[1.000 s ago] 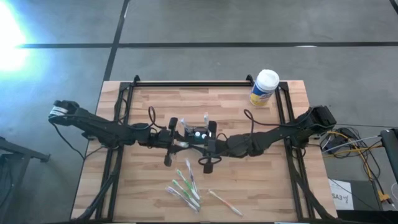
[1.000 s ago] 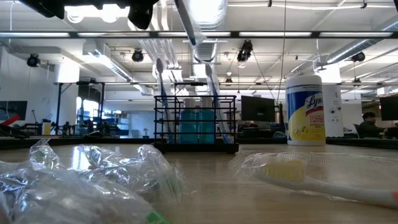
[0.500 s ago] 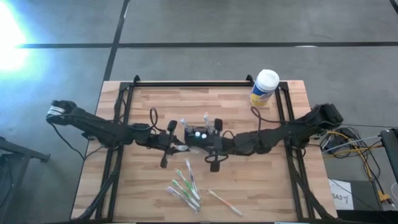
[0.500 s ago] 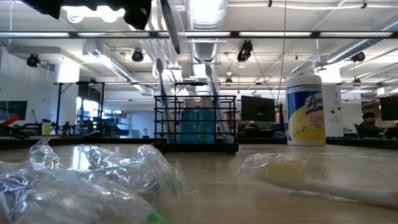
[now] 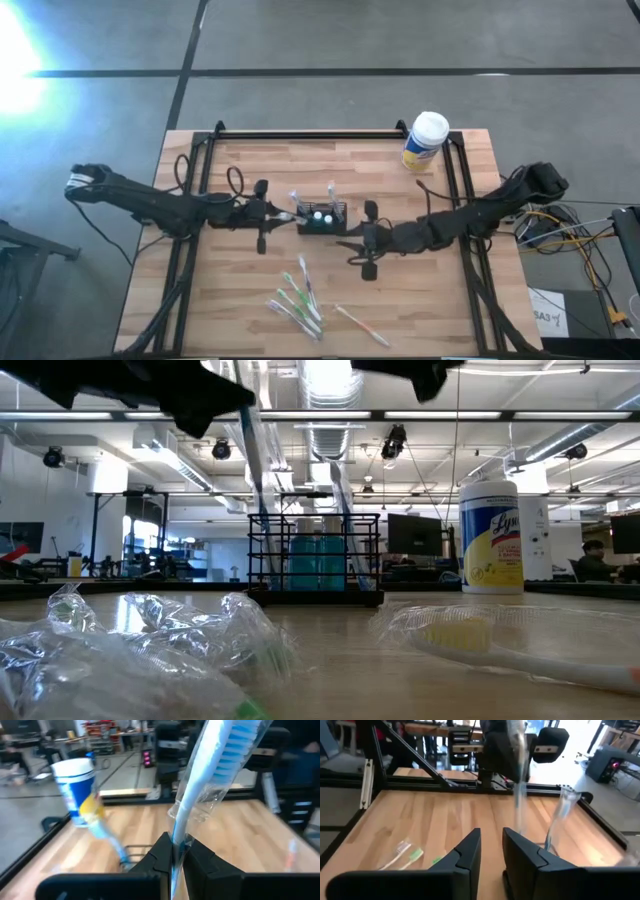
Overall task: Pick & Place toothbrushing station
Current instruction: Put the blue toothbrush into the black mesh organizer
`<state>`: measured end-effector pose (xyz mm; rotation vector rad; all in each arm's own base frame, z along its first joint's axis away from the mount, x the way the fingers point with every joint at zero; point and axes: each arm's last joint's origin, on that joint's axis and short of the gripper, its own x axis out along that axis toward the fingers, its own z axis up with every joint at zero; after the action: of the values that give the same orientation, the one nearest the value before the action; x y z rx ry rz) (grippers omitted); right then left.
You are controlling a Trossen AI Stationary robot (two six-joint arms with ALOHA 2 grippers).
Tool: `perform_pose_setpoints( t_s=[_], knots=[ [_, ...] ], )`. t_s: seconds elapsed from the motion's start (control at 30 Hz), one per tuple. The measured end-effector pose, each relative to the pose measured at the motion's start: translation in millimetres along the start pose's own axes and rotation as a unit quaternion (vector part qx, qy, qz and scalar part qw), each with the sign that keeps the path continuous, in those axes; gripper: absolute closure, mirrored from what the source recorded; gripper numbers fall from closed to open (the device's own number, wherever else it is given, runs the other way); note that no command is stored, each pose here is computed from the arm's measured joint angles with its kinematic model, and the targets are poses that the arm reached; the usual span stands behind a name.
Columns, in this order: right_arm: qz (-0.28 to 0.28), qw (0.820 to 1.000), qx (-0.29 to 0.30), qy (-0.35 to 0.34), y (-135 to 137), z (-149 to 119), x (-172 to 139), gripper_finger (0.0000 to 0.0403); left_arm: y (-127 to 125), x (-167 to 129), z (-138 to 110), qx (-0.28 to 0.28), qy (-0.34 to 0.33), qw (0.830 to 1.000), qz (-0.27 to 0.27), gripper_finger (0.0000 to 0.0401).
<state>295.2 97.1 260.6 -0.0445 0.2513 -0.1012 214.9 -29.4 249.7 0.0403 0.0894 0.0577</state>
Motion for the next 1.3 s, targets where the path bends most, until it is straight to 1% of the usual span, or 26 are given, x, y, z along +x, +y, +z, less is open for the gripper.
perform_pose_setpoints(
  t_s=[0.13,0.23,0.3,0.43,0.67,0.77,0.9,1.13,1.2,1.3],
  knots=[
    [0.024,0.999,0.022,-0.020,-1,-35,0,0.0345,5,4,-16,-0.002,0.017,1.000,0.025,0.0377],
    [0.050,0.997,0.041,-0.037,1,-56,-2,0.0353,7,7,-20,-0.006,0.012,0.999,0.033,0.0377],
    [0.064,0.996,0.047,-0.052,4,-65,-4,0.0359,10,10,-25,-0.006,0.022,0.999,0.040,0.0377],
    [0.080,0.994,0.040,-0.055,12,-78,-9,0.0368,17,18,-34,-0.010,0.042,0.997,0.057,0.0377],
    [0.108,0.993,0.028,-0.049,28,-84,-15,0.0375,18,35,-52,-0.022,0.055,0.996,0.063,0.0377],
    [0.116,0.992,0.016,-0.056,33,-81,-16,0.0375,17,41,-59,-0.034,0.057,0.996,0.063,0.0377],
    [0.115,0.991,0.015,-0.059,33,-79,-17,0.0375,16,48,-67,-0.056,0.058,0.994,0.076,0.0377],
    [0.113,0.992,0.014,-0.057,33,-80,-16,0.0374,16,53,-80,-0.058,0.078,0.991,0.094,0.0376],
    [0.113,0.992,0.014,-0.057,33,-80,-16,0.0374,16,53,-80,-0.063,0.079,0.990,0.095,0.0358],
    [0.113,0.992,0.014,-0.057,33,-80,-16,0.0374,16,53,-80,-0.060,0.079,0.991,0.090,0.0309]
  ],
)
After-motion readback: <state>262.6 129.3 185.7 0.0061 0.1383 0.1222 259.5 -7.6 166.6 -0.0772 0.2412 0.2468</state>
